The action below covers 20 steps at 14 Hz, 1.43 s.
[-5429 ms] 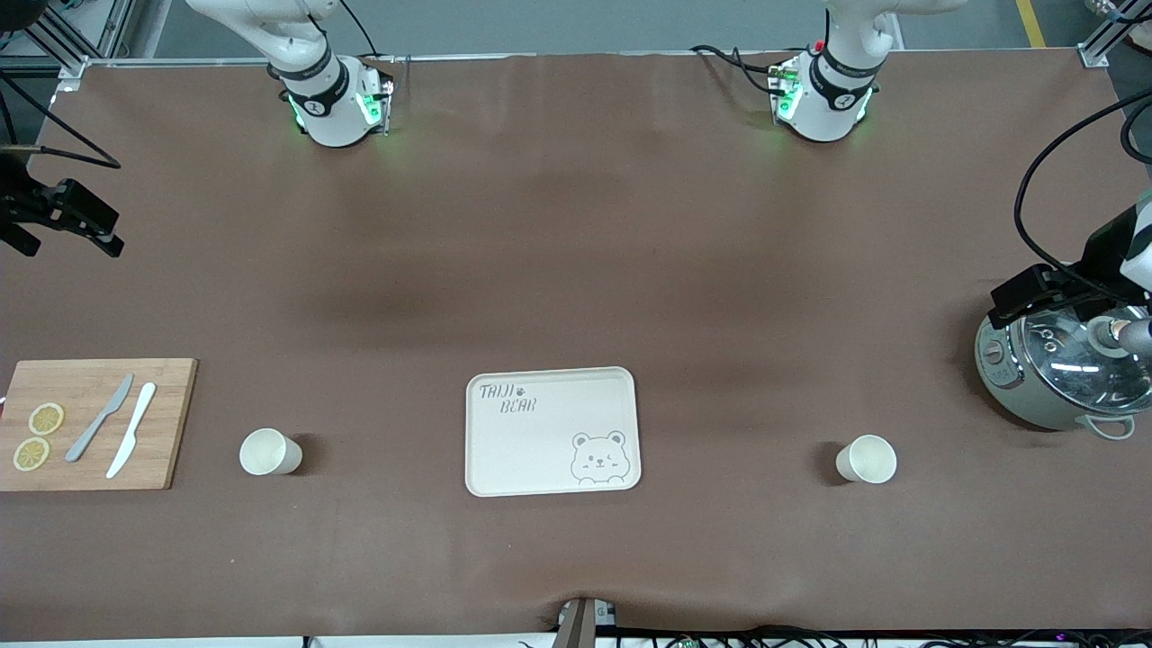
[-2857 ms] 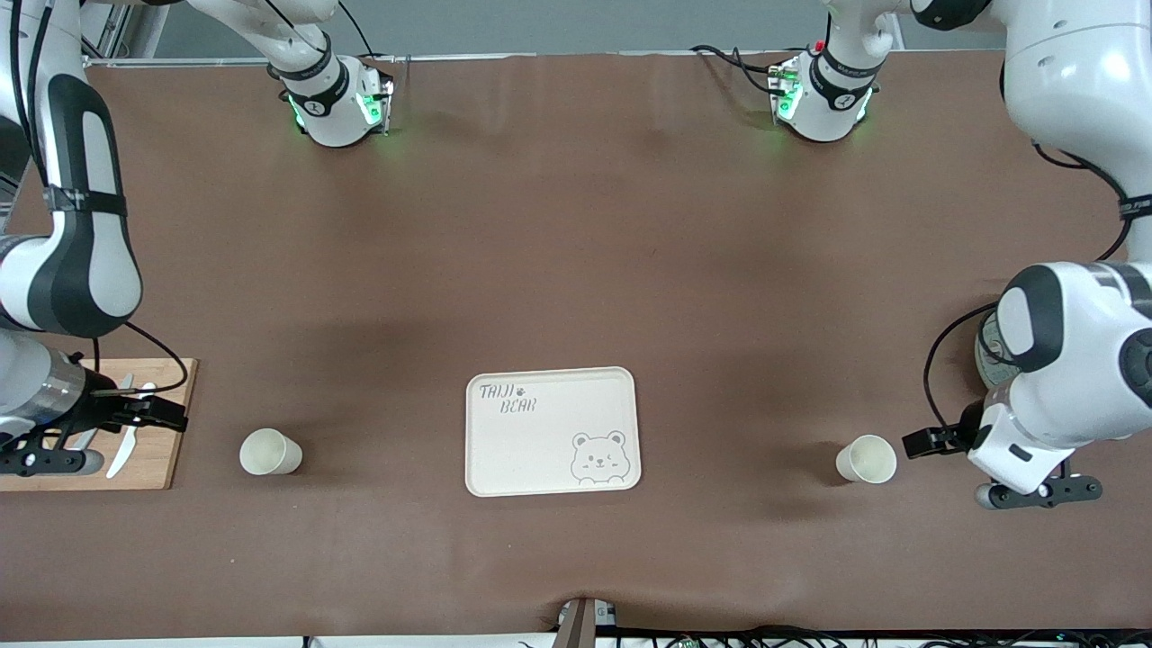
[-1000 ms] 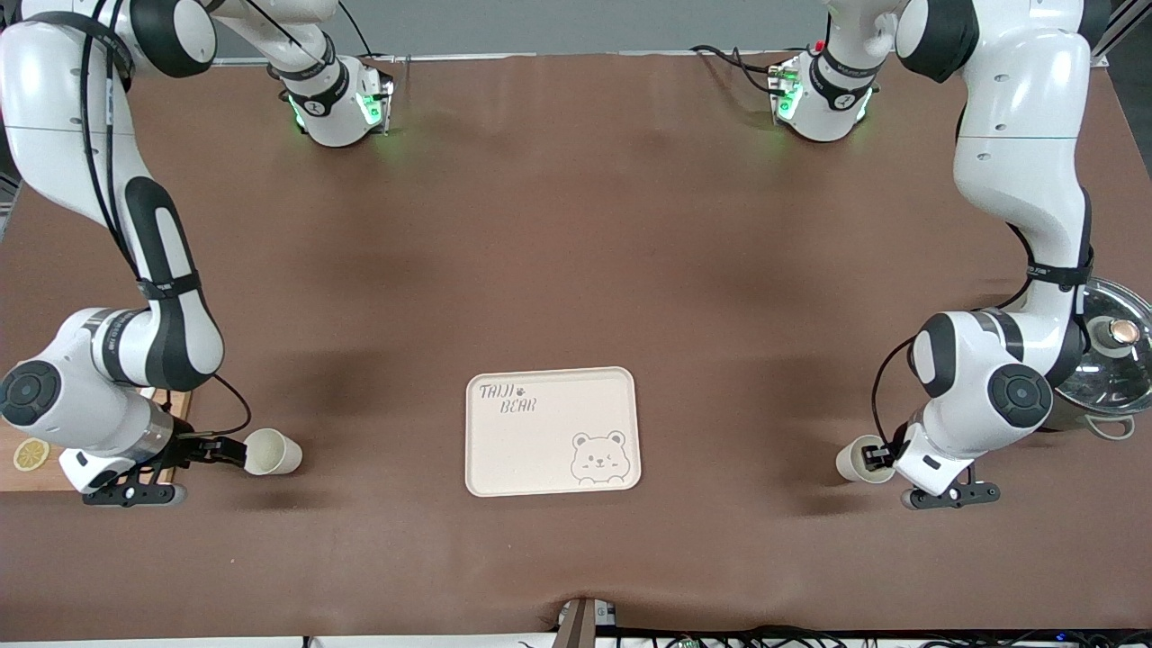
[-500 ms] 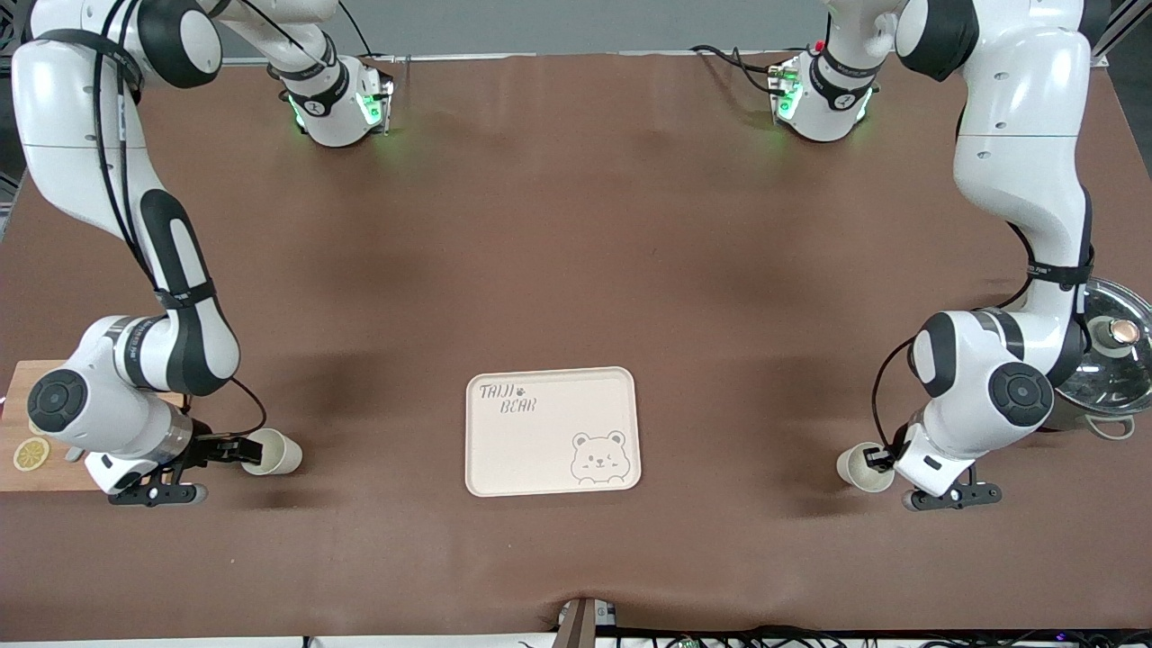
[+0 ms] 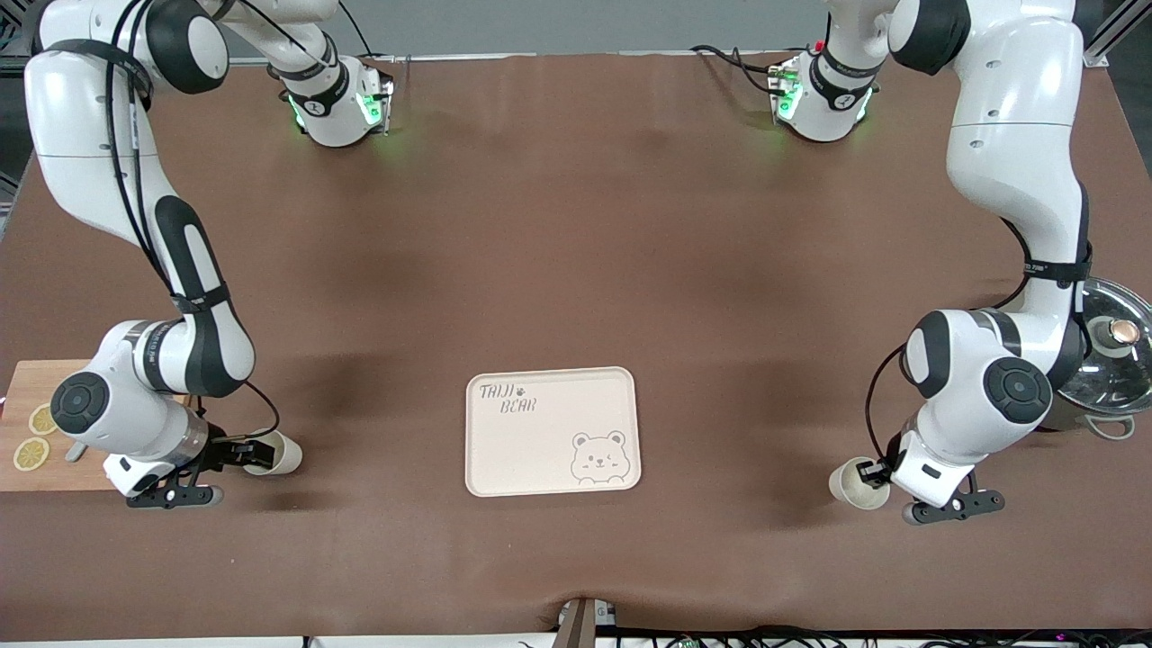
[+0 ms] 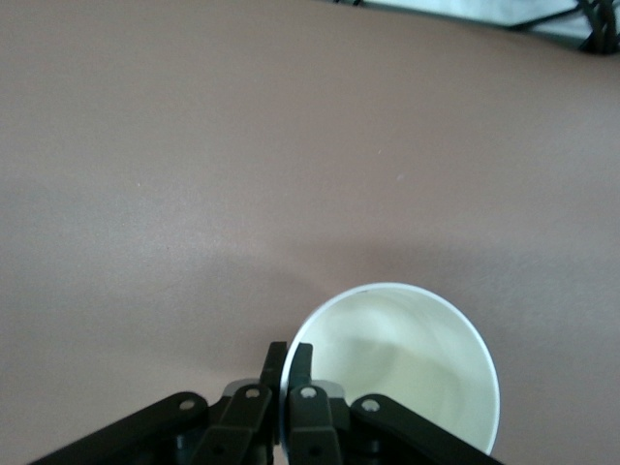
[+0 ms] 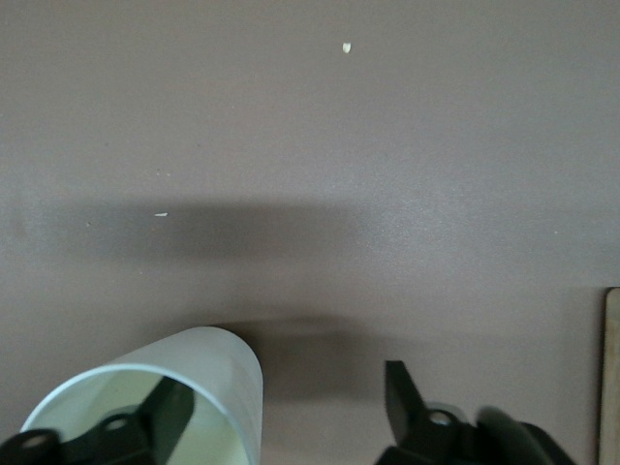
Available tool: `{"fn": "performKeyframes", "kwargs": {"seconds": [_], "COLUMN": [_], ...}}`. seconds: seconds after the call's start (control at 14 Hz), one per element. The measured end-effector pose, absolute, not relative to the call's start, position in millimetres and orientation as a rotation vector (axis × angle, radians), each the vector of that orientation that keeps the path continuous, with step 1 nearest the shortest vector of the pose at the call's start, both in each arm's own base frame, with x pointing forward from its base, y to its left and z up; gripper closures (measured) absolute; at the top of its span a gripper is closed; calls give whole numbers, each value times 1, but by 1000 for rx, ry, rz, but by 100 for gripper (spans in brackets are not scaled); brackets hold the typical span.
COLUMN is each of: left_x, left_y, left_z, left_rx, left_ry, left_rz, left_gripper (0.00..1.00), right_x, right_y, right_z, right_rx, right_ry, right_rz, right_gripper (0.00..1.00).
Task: Place white IKEA cup upright on tray with both arms
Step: 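Close both grippers on the rims of the white cups, then carry both cups toward the bear tray with both grippers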
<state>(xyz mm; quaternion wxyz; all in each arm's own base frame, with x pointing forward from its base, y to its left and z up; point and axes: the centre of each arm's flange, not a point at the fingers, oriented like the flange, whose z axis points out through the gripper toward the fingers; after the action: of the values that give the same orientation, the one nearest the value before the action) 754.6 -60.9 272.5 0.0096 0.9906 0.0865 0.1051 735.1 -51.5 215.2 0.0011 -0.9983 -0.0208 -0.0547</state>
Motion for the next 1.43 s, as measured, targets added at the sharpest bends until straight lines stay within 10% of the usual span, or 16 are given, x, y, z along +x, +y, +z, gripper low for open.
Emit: {"fn": "performKeyframes", "kwargs": {"seconds": [0.5,1.43], "left_x": [757,719], "left_y": [-110,-264], "left_z": [293,297], "left_rx": [3043,2924], "left_ry": [431,721], "left_rz": [345,305], "left_gripper": [96,96], "right_x": [737,749], "right_y": [-33,14], "right_z": [217,264], "right_rx": [-3131,-3054], "right_ry": [-104,18], "right_rz": [-178,-9], "right_gripper": [95,96]}}
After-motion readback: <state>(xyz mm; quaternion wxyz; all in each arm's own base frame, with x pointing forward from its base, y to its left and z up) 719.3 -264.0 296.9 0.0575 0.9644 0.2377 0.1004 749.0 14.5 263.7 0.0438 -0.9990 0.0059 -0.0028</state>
